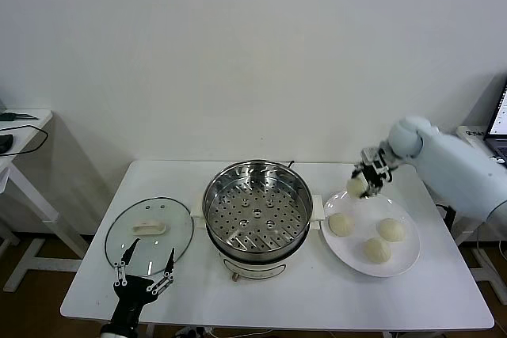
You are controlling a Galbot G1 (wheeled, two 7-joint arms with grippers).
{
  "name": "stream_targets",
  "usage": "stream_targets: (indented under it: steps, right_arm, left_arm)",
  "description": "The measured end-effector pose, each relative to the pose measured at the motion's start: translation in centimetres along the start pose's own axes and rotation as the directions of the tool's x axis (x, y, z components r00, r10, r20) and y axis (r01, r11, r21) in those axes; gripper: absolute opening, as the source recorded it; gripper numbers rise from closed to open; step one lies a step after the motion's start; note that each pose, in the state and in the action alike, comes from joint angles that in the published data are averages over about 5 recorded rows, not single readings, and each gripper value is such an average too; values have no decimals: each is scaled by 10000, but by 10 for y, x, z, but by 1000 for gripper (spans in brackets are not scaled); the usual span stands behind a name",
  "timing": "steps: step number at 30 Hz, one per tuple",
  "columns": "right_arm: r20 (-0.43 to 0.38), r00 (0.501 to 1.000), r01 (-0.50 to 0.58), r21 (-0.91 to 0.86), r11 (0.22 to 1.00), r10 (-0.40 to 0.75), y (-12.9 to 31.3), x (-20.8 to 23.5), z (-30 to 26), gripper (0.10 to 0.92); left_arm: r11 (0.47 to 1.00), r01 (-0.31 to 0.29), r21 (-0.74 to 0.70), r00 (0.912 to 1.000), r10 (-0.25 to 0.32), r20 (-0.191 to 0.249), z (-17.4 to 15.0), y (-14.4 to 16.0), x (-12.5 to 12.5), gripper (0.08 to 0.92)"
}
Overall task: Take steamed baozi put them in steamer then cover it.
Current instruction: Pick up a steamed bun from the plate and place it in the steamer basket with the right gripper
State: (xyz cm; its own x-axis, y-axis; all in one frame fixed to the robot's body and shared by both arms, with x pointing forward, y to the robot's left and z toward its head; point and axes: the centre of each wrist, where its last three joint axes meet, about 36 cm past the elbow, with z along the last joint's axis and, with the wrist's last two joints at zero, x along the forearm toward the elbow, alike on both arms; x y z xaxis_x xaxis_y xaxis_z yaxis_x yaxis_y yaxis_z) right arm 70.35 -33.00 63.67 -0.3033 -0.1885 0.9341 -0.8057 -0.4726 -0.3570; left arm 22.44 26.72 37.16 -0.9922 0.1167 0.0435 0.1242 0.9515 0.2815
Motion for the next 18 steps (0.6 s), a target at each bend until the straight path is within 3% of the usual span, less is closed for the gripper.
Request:
stream_targets:
  steps: [8,18]
  right_arm:
    - [584,9977,-546,3723,9265,354,-66,59,-78,679]
    - [1029,9935,-362,6869,7258,-478,-106,48,-182,679]
  left_arm:
    - [10000,9,12,10000,-9,85,-3,0,1,823]
    - [9999,134,29,9998,-135,152,-5,3,1,823]
